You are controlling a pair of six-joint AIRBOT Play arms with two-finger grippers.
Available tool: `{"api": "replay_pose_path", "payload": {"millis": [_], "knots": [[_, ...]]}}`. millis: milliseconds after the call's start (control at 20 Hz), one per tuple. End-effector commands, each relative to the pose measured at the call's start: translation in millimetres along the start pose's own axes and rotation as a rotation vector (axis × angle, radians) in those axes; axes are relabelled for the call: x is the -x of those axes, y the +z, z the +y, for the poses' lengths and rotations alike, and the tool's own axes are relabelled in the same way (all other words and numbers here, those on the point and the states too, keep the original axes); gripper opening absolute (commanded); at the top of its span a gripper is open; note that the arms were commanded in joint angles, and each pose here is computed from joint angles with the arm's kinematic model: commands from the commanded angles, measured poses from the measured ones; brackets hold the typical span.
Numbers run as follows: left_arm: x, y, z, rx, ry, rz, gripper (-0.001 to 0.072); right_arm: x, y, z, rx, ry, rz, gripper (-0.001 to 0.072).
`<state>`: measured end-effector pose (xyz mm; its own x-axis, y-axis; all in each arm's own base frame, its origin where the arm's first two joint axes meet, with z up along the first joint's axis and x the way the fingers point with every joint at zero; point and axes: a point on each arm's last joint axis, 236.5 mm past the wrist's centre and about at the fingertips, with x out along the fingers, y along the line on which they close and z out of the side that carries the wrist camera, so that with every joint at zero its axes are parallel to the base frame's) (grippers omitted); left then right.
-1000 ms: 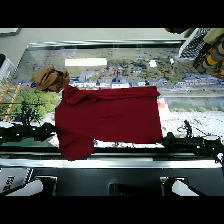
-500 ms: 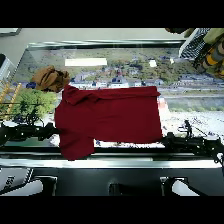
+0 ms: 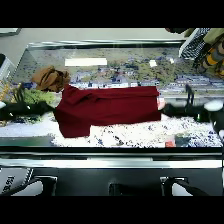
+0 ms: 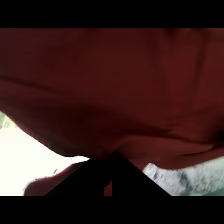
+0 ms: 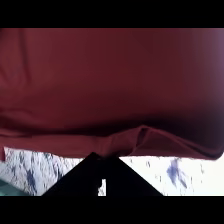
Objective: Fold the clothes and pants, and hang the long-sleeved shirts on hangers.
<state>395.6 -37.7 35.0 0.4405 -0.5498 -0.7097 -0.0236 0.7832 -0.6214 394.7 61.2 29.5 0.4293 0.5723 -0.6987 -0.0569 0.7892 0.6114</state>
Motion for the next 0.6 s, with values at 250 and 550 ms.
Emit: {"api": "replay_pose_path", "payload": {"millis": [250,550], "knots": [[252.1,99.2,-164.0,-0.208,0.190,-0.545,0.0012,264.4,152.0,194.9,0.360,-0.224,-0.705,0.0030],[381.9,24.1,-223.8,-0.185,0.234,-0.877,0.0013,417.6,55.9,292.4,0.529,-0.177,-1.046,0.0030]]}}
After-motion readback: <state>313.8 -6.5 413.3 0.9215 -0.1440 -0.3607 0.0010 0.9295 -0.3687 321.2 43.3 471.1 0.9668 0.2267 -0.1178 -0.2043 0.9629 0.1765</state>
